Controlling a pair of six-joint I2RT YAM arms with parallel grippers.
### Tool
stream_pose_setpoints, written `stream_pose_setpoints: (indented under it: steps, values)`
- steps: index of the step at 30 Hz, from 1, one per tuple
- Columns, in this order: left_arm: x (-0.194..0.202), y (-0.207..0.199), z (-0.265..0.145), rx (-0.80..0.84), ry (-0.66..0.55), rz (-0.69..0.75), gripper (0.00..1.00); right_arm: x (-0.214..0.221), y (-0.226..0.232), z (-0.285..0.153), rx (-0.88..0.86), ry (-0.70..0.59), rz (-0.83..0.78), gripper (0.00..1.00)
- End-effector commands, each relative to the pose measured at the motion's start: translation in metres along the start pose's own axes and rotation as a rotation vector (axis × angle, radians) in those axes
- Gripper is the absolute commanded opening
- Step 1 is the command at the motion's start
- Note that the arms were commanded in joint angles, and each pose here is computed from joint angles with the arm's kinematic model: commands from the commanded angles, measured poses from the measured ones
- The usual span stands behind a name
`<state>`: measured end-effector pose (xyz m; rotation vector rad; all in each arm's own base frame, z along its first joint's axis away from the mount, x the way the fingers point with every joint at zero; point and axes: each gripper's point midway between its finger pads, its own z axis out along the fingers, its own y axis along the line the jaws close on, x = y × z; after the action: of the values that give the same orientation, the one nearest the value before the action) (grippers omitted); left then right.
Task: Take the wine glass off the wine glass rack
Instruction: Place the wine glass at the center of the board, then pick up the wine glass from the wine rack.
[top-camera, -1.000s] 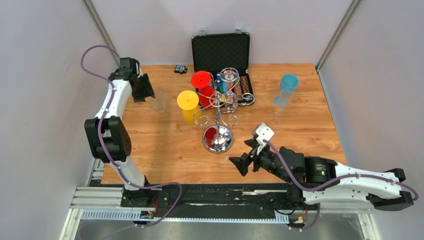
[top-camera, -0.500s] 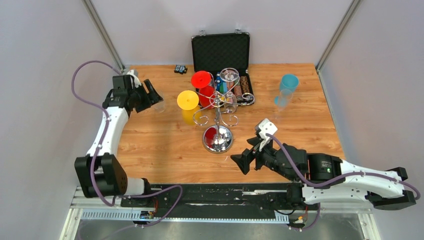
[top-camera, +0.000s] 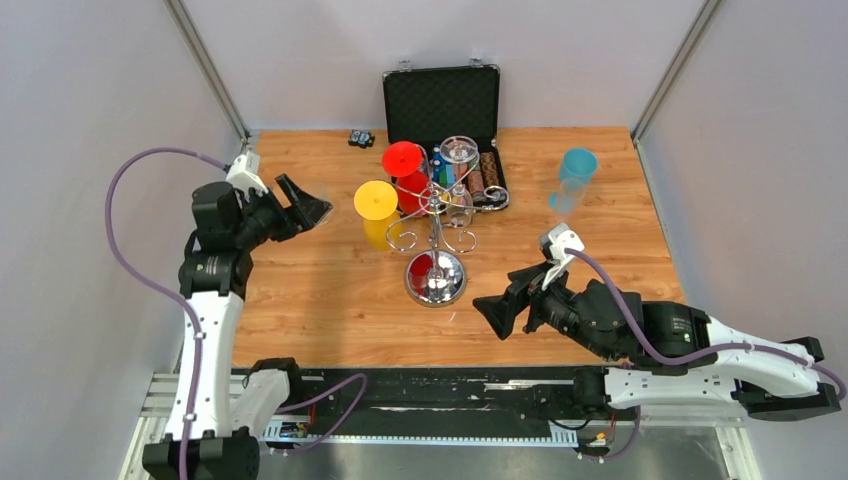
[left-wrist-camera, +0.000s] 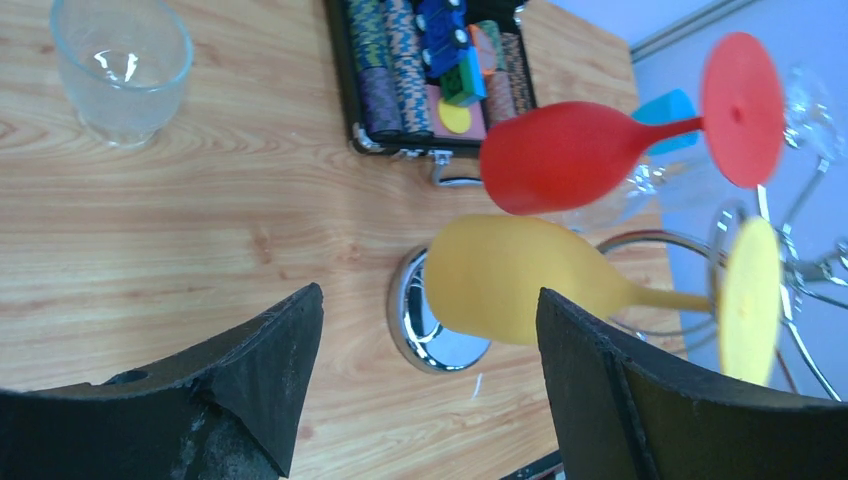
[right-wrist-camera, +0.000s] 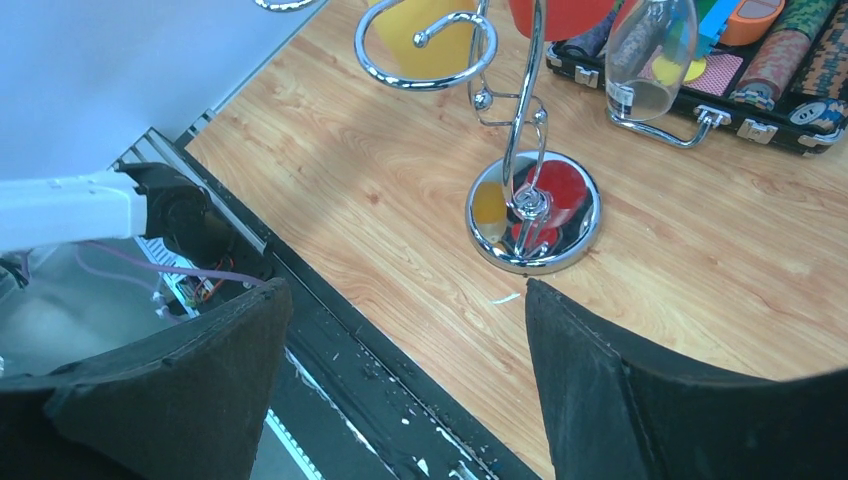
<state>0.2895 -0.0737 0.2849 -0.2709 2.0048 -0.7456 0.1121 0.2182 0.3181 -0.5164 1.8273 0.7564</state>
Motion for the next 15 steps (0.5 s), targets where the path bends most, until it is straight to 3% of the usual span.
stream_pose_setpoints:
  steps: [1,15]
  values:
    - [0.013,-0.023,-0.022,0.099,0.005,-0.007,0.85,-0.016,-0.004,-0.008,0.026,-0.035,0.089,0.85]
    - [0.026,-0.086,-0.079,0.360,-0.034,-0.016,0.90,-0.021,-0.004,-0.006,0.048,-0.042,0.112,0.85]
